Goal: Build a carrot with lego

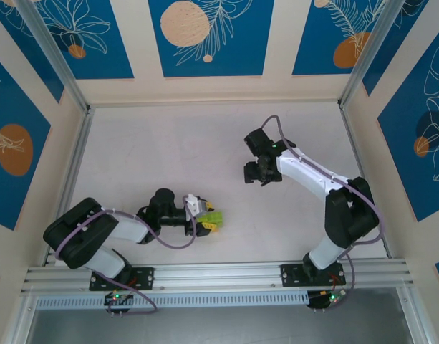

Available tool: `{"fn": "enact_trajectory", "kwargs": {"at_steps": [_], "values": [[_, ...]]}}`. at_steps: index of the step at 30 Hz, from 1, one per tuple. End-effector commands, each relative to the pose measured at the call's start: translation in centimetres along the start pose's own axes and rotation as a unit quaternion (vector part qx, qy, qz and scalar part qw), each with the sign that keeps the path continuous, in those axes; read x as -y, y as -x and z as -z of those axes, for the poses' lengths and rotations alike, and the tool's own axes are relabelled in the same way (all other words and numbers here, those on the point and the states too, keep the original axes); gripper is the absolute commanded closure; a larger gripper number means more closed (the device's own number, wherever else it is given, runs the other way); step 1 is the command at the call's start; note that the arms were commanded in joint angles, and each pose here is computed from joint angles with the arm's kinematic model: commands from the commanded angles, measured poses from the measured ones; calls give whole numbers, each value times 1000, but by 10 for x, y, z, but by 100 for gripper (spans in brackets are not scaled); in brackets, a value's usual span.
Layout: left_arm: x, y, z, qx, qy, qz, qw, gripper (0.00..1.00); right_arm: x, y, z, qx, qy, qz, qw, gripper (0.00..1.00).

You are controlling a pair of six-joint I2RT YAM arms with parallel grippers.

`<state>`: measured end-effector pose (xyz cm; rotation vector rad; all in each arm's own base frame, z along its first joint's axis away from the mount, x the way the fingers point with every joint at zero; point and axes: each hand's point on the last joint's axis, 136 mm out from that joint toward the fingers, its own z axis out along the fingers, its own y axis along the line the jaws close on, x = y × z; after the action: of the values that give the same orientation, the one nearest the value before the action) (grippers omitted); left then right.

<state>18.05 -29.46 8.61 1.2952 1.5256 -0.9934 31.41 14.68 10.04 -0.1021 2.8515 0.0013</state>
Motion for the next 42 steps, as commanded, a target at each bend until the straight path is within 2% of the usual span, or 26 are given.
{"fn": "enact_trajectory", "kwargs": {"at_steps": [1, 4, 8, 15, 20, 32, 42], "values": [[3, 6, 4, 17, -8, -6, 1000, 34, -2, 6, -5, -7, 28, 18, 999, 28], [4, 7, 5, 20, -9, -8, 1000, 30, -2, 9, -15, -11, 39, 17, 999, 28], [5, 10, 7, 25, -9, -11, 1000, 31, -4, 15, -31, -17, 37, 50, 998, 28], [6, 13, 7, 27, -15, -11, 999, 42, -5, 41, -44, 0, 59, 77, 995, 28], [6, 12, 6, 25, -19, -10, 999, 47, -6, 53, -52, 3, 77, 91, 993, 28], [6, 11, 5, 21, -28, -7, 999, 60, -5, 45, -82, -31, 77, 108, 991, 29], [7, 10, 4, 19, -34, -7, 999, 64, -5, 46, -91, -35, 76, 109, 990, 34]]}}
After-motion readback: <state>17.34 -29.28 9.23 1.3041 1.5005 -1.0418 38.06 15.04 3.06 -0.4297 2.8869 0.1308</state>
